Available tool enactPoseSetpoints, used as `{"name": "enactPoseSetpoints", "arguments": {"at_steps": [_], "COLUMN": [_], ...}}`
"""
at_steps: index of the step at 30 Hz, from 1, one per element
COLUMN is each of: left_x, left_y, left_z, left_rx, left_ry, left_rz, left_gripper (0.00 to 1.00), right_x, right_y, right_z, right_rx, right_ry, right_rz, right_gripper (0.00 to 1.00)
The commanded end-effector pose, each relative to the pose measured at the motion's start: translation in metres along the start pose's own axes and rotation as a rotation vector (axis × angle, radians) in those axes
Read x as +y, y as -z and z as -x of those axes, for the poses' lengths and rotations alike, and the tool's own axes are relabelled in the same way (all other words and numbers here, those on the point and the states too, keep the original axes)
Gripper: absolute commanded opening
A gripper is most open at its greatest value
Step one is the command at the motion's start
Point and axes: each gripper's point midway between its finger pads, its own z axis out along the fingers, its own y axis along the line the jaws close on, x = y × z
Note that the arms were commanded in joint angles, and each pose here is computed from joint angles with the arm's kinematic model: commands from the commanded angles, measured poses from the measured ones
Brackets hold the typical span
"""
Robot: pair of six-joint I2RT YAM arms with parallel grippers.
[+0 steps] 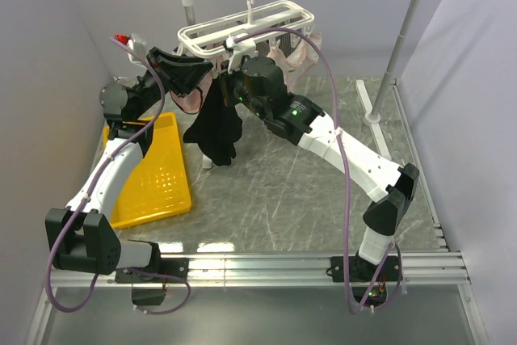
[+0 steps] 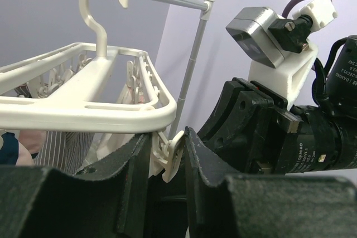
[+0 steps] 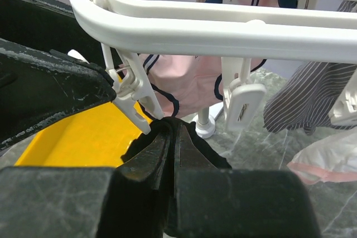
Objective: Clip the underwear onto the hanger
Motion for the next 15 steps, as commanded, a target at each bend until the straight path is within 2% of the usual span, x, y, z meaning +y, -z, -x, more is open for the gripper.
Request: {"name": "enactPoseSetpoints", "arguments": {"at_steps": [1,15], "left_x": [-0.0088,-0.0057], "left_y": [-0.0007,0.0001], "left_z": [0.0097,0.0043], "left_rx": [-0.027,-0.014], "left_ry": [-0.047,-0.077], "left_rz": [-0.008,0.001], "left_gripper": [0.01,0.00], "right_x": [0.0066,0.0105], "right_y": [0.0091,0.0180], "right_z": [0.0413,0.0498], "right_rx": [-0.106,-0.122], "right_ry": [-0.047,-0.060], "right_rz": [0.018,0.041], "right_gripper": [0.00,0.00]}}
